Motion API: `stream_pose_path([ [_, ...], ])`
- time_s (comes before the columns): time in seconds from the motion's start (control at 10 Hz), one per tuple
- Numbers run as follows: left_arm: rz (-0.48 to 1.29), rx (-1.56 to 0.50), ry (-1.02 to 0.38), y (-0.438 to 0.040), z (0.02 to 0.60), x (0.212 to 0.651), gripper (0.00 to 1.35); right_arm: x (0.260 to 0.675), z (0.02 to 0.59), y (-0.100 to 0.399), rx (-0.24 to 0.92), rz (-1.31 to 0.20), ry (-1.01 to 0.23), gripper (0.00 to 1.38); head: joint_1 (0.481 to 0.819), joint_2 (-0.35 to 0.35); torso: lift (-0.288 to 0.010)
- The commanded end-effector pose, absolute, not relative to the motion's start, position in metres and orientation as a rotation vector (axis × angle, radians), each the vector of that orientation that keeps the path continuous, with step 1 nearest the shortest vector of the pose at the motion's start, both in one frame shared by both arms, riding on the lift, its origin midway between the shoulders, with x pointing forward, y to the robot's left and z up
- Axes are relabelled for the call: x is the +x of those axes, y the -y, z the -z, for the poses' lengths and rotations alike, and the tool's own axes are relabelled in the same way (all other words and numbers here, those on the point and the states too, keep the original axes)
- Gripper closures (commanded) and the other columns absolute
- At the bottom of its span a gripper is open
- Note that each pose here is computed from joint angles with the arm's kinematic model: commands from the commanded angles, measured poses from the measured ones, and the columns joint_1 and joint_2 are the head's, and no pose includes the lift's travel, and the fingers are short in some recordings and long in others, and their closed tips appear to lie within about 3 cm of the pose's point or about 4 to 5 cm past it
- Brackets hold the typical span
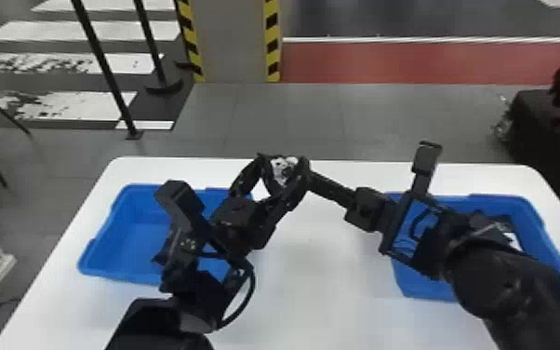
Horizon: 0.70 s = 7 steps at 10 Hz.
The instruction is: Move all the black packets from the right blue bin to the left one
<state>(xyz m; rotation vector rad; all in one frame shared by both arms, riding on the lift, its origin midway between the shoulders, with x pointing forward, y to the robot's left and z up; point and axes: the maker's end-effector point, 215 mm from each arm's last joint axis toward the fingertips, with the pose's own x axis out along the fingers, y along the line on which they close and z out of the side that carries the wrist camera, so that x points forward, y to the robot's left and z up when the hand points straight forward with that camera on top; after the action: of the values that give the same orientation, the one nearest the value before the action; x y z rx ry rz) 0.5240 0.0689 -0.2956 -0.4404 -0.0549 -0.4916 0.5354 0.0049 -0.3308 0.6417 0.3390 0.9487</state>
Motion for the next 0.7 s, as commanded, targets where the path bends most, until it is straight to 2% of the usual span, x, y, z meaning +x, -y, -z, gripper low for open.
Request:
stream_pose_path([
  [0.0, 0.502, -0.442, 0.021, -0.065, 0.302, 0.522, 0.77, 0.534, 0.331, -0.008, 0.644, -0.955, -0.341, 1.12, 0.695, 0.076, -0.11],
  [0.1, 0.497, -0.44, 0.018, -0.067, 0.303, 0.522, 1.09, 0.536, 0.328, -0.008, 0.643, -0.954, -0.331, 1.12, 0.695, 0.076, -0.11],
  [0.2, 0.48, -0.445, 0.032, -0.072, 0.301, 0.522, 1.21, 0.538, 0.325, -0.007, 0.644, -0.952, -0.32, 1.12, 0.695, 0.076, -0.11],
  [0.6, 0.476, -0.452, 0.04, -0.075, 0.3, 0.52, 1.22, 0.545, 0.322, -0.006, 0.648, -0.943, -0.3, 1.12, 0.695, 0.081, -0.11],
])
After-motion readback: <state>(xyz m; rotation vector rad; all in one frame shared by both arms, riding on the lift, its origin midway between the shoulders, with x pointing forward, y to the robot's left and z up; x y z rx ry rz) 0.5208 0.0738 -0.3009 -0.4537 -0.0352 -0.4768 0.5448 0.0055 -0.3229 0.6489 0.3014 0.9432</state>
